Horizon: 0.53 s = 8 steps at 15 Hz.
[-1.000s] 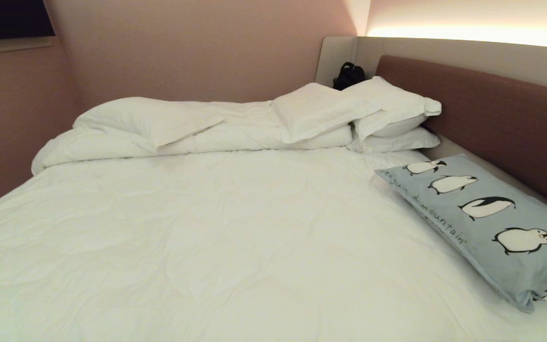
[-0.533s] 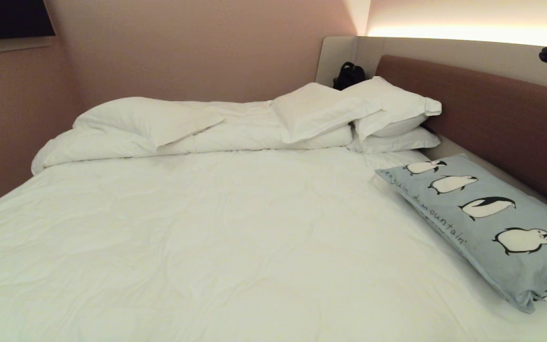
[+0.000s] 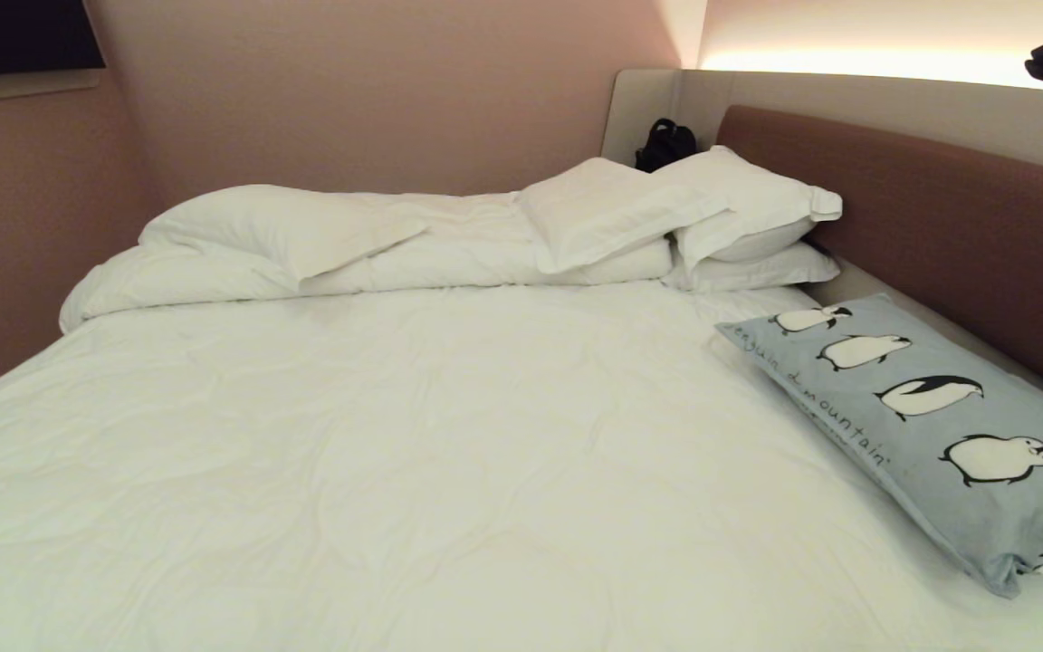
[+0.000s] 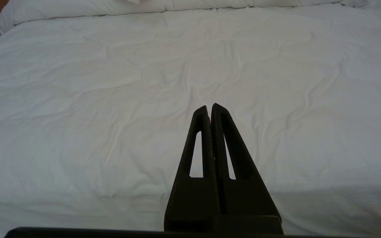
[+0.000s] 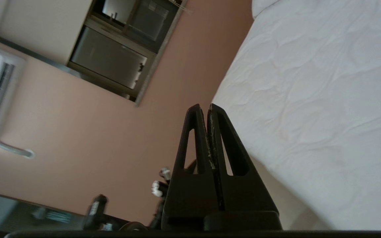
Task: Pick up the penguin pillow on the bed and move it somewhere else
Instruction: Pick up the pillow
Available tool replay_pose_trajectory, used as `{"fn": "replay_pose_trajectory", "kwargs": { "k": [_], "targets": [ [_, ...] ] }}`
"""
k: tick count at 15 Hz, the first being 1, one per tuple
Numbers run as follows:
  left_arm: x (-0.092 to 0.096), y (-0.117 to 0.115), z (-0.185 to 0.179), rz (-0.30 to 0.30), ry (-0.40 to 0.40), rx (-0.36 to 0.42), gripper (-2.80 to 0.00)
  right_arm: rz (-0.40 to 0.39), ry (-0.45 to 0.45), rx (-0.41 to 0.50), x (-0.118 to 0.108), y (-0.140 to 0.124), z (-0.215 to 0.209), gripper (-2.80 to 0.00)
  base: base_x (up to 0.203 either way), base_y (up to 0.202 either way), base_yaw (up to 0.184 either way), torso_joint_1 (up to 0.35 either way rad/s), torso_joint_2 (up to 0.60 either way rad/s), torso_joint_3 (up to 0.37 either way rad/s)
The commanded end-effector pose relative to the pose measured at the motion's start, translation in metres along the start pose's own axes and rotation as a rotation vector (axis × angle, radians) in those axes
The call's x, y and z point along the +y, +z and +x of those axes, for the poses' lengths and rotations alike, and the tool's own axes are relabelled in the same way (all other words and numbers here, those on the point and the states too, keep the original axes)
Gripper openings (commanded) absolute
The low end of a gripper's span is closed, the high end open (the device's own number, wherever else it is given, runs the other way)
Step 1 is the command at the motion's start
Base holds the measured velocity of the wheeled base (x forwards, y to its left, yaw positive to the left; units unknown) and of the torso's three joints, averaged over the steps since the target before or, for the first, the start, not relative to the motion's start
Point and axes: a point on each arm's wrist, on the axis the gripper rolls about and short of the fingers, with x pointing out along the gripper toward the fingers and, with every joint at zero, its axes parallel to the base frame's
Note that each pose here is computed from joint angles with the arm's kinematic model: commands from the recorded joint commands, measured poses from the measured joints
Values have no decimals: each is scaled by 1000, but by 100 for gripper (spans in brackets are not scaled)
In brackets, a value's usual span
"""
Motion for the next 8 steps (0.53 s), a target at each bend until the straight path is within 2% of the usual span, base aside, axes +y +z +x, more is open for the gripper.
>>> {"fn": "replay_pose_trajectory", "kwargs": {
  "k": [1,3,4,6,8],
  "targets": [
    [0,0,0,-1,3,0,-280,304,-35,33,9,-3,1,-280,0,0,0,0,0,0],
    [0,0,0,-1,1,0,-280,467,-38,29,12,-4,1,-280,0,0,0,0,0,0],
    [0,0,0,-1,1,0,-280,467,-38,29,16,-5,1,-280,0,0,0,0,0,0],
    [0,0,0,-1,1,0,-280,347,-36,31,19,-6,1,-280,0,0,0,0,0,0],
    [0,0,0,-1,1,0,-280,171,-33,34,23,-7,1,-280,0,0,0,0,0,0]
  ]
}}
